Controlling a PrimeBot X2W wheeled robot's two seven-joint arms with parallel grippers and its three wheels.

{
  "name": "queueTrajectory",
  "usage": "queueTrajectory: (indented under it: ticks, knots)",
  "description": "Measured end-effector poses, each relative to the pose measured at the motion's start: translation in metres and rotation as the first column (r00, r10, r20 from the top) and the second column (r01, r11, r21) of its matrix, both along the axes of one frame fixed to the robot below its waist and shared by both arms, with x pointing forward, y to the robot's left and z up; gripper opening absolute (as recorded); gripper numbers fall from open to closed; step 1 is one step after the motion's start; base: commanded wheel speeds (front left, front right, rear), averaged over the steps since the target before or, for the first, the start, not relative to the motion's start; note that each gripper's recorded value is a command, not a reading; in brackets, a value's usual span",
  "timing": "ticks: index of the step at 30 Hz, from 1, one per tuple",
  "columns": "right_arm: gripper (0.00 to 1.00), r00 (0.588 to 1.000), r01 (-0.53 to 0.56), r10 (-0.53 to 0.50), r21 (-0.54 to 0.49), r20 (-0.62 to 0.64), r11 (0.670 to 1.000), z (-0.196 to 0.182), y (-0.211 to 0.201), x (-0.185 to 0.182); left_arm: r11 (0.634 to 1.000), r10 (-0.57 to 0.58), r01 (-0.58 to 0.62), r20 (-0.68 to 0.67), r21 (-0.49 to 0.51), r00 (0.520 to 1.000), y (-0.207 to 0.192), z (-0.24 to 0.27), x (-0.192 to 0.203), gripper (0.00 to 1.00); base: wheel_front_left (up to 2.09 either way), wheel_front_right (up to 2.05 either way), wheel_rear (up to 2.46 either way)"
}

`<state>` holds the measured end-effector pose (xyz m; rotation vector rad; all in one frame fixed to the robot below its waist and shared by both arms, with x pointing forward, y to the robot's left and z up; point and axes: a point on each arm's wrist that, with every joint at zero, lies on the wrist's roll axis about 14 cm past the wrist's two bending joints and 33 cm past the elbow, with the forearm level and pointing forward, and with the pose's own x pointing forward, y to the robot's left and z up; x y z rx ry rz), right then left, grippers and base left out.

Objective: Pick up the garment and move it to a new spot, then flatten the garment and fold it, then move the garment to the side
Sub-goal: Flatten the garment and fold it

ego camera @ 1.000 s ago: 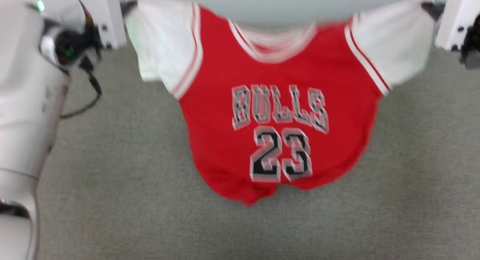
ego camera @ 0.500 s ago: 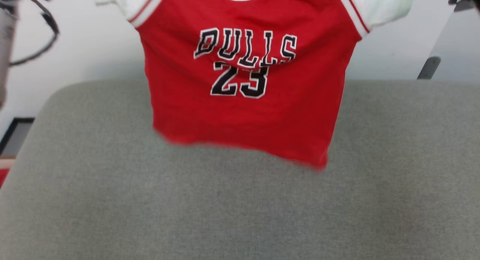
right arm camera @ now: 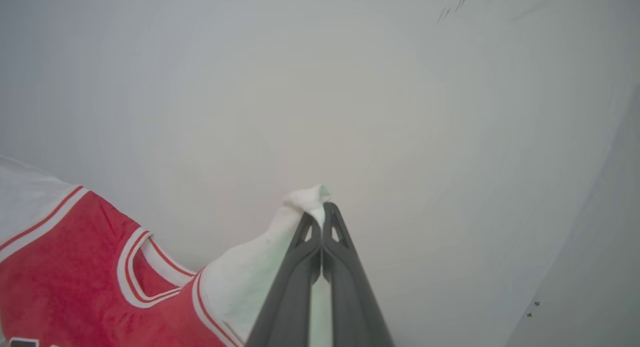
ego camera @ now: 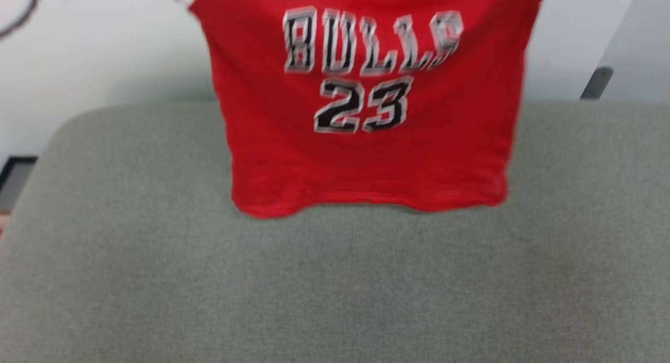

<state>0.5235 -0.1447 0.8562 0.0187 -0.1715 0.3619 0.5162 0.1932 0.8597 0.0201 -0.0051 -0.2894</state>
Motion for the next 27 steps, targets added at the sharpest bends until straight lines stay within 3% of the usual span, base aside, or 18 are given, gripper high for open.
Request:
queueTrajectory:
  ticks: [5,9,13,17,21,23,27]
  knots:
    - [0.0,0.995,0.062,-0.061,-0.013,0.084,0.998,0.005,-0.013,0.036,0.999,0.002,-0.003,0.022,0.036,1.0,-0.007,-0.008,0.037,0.0,0.0,0.0,0.0]
    - [0.0,0.978,0.13,-0.123,-0.033,0.166,0.991,-0.014,-0.022,0.077,0.998,-0.001,-0.003,0.075,0.065,0.997,-0.022,-0.027,0.08,0.0,0.0,0.0,0.0]
    - [0.0,0.918,0.179,-0.154,-0.035,0.366,0.983,-0.008,-0.027,0.106,0.999,-0.025,0.019,0.206,0.032,0.978,-0.041,-0.026,0.116,0.0,0.0,0.0,0.0]
    - [0.0,0.821,0.251,-0.139,-0.132,0.553,0.959,0.012,-0.029,0.124,0.999,-0.053,0.05,0.437,0.019,0.898,-0.056,0.006,0.134,0.0,0.0,0.0,0.0]
    - [0.0,0.773,0.276,-0.065,-0.242,0.631,0.93,-0.006,-0.015,0.147,0.992,-0.093,0.125,0.577,-0.016,0.811,-0.068,-0.001,0.15,0.0,0.0,0.0,0.0]
    - [0.0,0.801,0.251,-0.048,-0.263,0.597,0.932,-0.046,-0.01,0.168,0.984,-0.111,0.171,0.555,-0.057,0.824,-0.073,-0.037,0.167,0.0,0.0,0.0,0.0]
    - [0.0,0.904,0.161,-0.003,-0.333,0.428,0.929,-0.169,0.001,0.205,0.985,-0.113,0.156,0.402,-0.076,0.909,-0.062,-0.145,0.201,0.0,0.0,0.0,0.0]
